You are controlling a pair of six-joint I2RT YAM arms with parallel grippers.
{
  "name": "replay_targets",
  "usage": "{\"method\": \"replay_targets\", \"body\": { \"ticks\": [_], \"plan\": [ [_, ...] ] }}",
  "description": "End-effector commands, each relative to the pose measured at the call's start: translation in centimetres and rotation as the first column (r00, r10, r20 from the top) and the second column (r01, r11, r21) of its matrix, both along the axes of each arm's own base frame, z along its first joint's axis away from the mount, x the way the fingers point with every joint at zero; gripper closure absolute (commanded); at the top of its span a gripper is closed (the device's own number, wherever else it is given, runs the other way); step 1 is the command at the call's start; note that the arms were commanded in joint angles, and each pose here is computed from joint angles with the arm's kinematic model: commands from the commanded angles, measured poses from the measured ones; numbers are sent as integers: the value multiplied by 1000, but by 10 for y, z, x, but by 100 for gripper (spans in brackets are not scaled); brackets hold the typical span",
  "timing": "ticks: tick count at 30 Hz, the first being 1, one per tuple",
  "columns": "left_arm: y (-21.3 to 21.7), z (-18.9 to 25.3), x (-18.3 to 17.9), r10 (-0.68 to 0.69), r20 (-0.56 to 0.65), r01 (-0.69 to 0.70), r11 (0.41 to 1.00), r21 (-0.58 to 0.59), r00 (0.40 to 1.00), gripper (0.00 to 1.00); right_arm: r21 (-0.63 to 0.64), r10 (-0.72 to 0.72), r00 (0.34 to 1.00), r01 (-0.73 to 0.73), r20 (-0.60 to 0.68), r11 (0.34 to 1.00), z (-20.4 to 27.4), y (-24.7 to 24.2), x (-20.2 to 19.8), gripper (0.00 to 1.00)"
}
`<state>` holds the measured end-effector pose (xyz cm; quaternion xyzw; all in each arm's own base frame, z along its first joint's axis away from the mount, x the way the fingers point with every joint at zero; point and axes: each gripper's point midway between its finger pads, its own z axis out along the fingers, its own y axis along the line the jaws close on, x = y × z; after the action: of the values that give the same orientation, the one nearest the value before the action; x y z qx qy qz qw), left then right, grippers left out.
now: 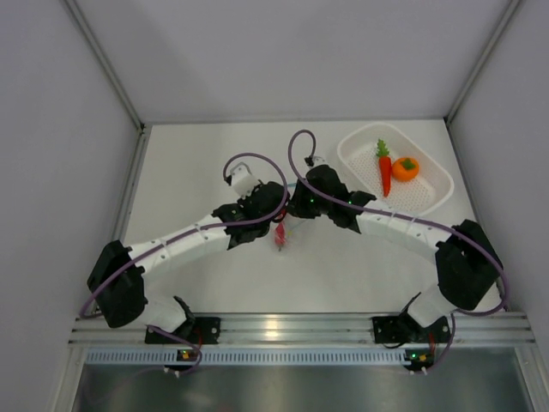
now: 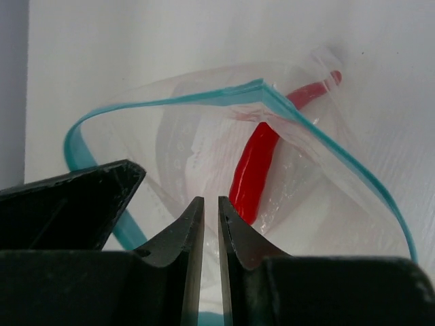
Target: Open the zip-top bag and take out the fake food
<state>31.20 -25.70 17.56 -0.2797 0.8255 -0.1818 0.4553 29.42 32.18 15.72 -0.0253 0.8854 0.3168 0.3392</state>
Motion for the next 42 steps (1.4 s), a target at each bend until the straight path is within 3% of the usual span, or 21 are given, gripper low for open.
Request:
{"method": "replay_targets", "body": {
  "ticks": [1,11,22,29,31,34,36,39,42],
  "plan": [
    [-10,21,7,13,38,-9,995,-96,999,100,6,-68,997,67,47,998,16,10,19,86],
    [-39,11,-3,-81,1,78,950,-304,997,100,-71,-116,993,117,23,991,-25,24,30,91],
    [-27,1,-11,-15,-11,9,917,-399,1000,100,-82,-147,989,146,-1,986,-75,16,22,89],
    [-15,12,-16,6,15,1,907,-421,1000,100,-271,-197,980,199,37,942,-102,-20,26,87],
    [-13,11,-18,4,14,3,906,-422,1000,100,-341,-237,967,256,97,904,-98,-36,37,87],
    [-12,14,-23,-11,18,18,901,-433,1000,100,-505,-258,944,327,204,799,-88,-70,49,87],
    [-11,16,-25,-24,24,31,902,-430,999,100,-624,-258,923,384,285,681,-77,-100,55,87],
    [-9,13,-29,-45,29,53,910,-410,999,100,-701,-219,899,434,380,565,-47,-120,66,86],
    [-6,5,-32,-68,29,74,927,-368,997,100,-748,-146,900,424,411,510,-25,-125,72,83]
  ]
}}
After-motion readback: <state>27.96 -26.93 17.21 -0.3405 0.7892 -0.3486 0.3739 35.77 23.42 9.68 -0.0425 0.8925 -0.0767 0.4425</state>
